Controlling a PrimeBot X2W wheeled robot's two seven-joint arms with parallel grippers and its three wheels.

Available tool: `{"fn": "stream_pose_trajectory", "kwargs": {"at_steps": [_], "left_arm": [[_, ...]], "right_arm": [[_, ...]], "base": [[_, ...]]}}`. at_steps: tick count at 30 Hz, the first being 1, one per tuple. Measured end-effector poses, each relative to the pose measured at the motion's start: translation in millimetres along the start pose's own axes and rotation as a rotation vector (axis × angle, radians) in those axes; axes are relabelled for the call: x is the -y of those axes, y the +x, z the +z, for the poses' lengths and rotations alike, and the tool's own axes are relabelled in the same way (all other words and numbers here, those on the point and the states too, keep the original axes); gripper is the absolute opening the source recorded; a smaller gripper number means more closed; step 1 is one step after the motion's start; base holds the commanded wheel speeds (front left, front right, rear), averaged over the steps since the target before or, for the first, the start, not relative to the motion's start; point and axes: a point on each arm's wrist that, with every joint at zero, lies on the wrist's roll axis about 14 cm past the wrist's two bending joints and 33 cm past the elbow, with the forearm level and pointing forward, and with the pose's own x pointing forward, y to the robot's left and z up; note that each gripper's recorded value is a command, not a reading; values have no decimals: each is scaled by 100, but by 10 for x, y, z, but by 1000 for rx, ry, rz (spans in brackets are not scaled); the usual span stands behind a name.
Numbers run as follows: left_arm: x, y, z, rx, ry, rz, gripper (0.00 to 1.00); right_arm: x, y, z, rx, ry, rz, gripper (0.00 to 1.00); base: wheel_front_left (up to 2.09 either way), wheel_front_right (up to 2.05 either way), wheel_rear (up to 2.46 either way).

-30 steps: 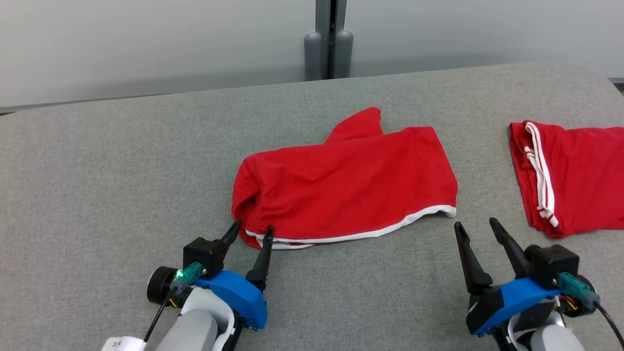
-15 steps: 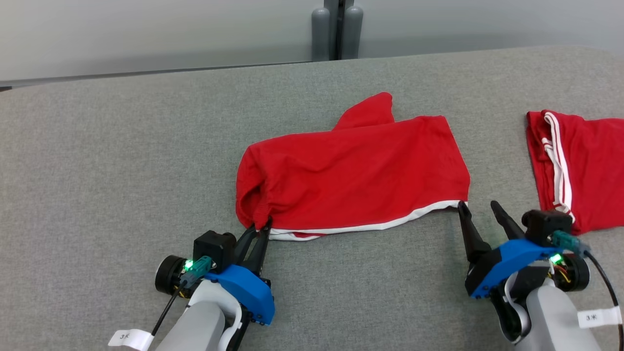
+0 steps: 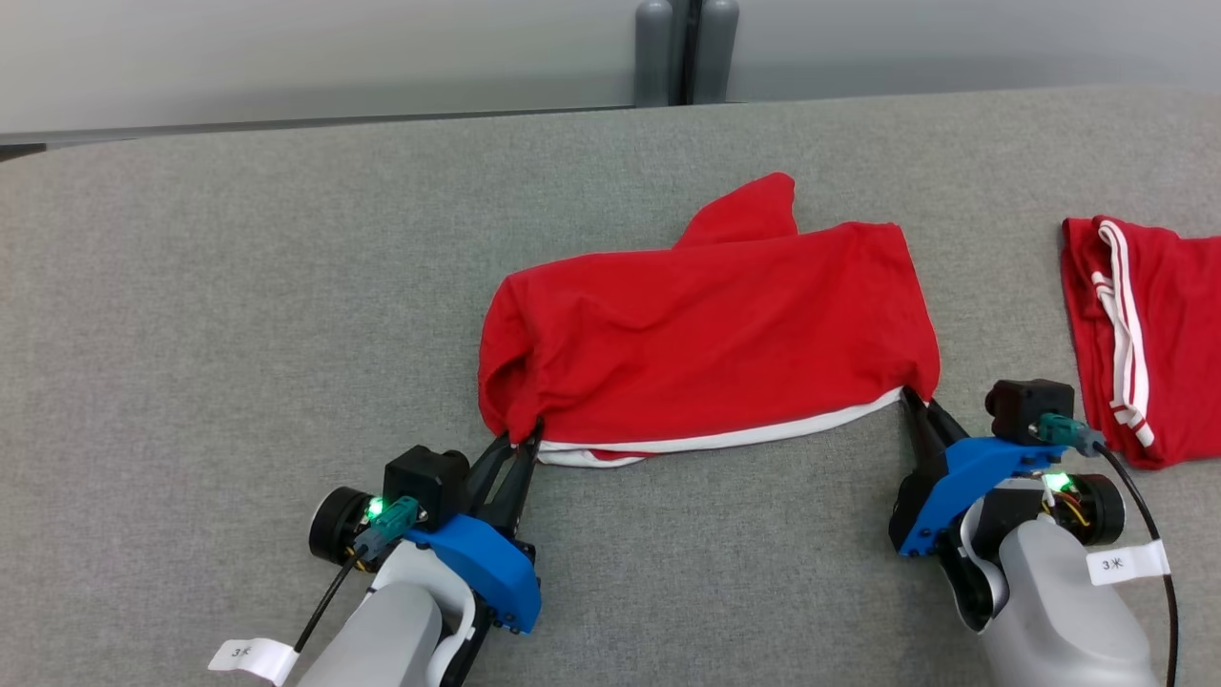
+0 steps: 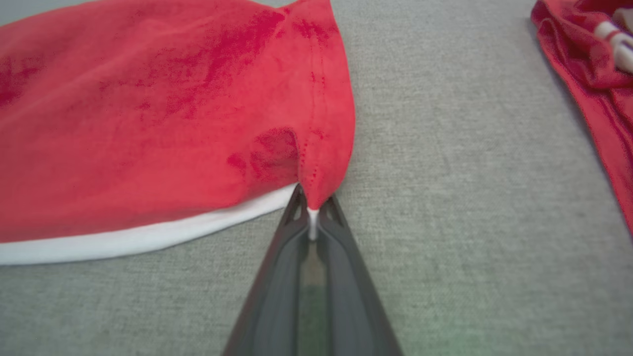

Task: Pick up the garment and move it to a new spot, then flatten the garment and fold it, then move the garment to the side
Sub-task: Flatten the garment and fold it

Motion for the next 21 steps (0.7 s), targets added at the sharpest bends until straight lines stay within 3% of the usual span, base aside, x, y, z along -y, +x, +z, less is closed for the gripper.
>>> {"fn": "stream_pose_trajectory", "kwargs": {"at_steps": [11,15,21], "left_arm": [[191,-164,864,272,-26,-45,0],[395,-291,1289,366,-201,-113,0],[344,-432,1725,346,-267,-191,0]], "right_arm": [[-82,-373,1040,357,11,29,0],[-53,-727,1504,467,-39,32,0],[-183,-1115,2043,568,-135,72,0]], "base": [[0,0,0],[0,0,0],[0,0,0]]}}
